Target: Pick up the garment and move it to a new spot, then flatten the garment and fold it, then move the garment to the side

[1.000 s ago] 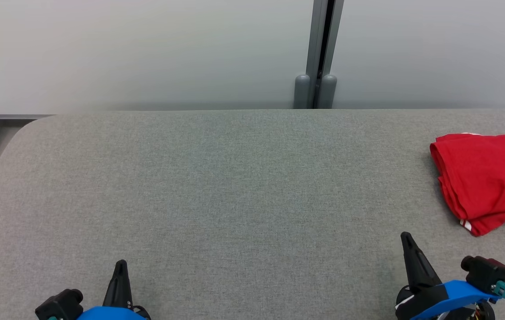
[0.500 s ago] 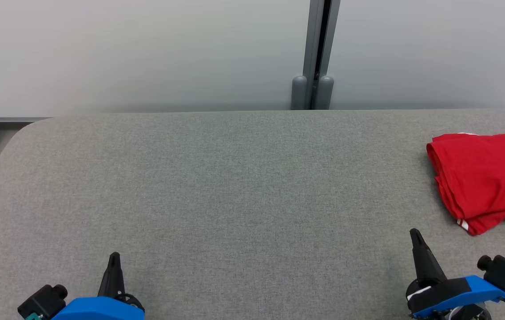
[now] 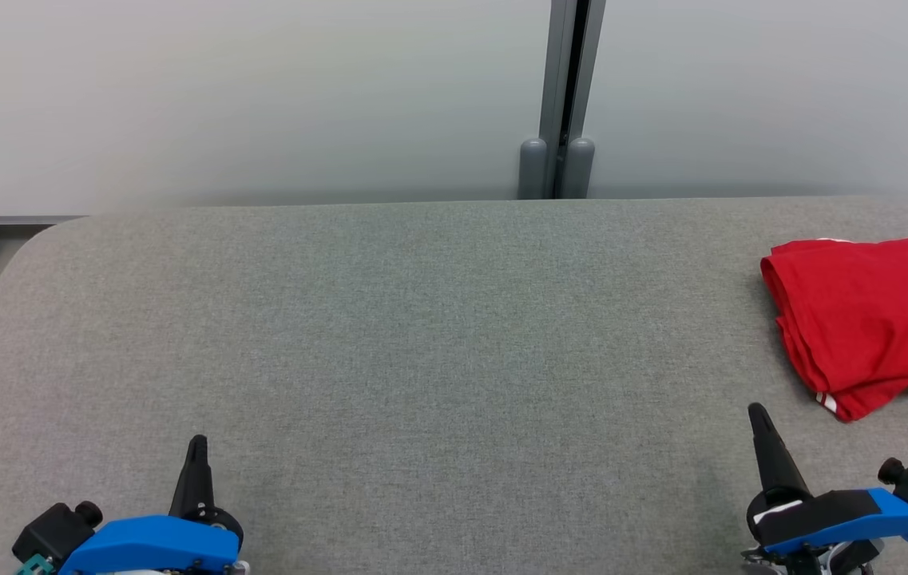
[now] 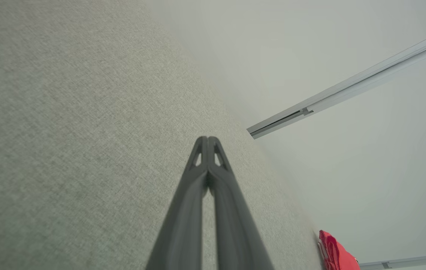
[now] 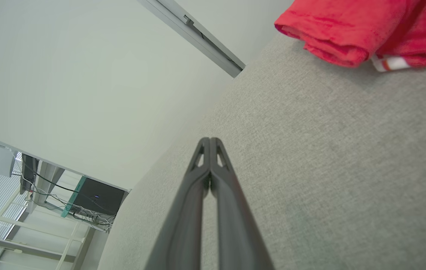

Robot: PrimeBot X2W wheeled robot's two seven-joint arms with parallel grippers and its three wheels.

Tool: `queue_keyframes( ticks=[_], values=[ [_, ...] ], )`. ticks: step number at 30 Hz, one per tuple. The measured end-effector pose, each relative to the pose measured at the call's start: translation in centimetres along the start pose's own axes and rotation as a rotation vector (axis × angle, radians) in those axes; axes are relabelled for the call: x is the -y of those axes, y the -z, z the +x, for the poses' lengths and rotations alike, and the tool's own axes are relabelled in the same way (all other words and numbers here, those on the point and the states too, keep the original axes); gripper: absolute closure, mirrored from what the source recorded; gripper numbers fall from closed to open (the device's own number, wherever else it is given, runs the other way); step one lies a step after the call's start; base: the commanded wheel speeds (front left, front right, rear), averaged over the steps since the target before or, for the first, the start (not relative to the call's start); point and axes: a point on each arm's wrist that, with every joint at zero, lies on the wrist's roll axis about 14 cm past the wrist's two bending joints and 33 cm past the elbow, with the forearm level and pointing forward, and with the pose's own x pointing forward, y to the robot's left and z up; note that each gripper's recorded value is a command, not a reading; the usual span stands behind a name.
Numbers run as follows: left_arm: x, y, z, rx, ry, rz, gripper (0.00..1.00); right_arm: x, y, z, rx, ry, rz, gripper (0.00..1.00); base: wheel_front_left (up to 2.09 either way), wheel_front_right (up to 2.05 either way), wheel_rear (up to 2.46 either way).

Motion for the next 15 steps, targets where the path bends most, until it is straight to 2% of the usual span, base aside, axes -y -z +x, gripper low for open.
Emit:
queue_keyframes(
  ticks=[15],
  values=[
    [1.2,-0.9,0.6,0.008,0.039,-0.158,1.00,-0.1,-1.0,0.0,0.018,-0.002,0.172,1.00,0.00,0.00,0.00]
  ],
)
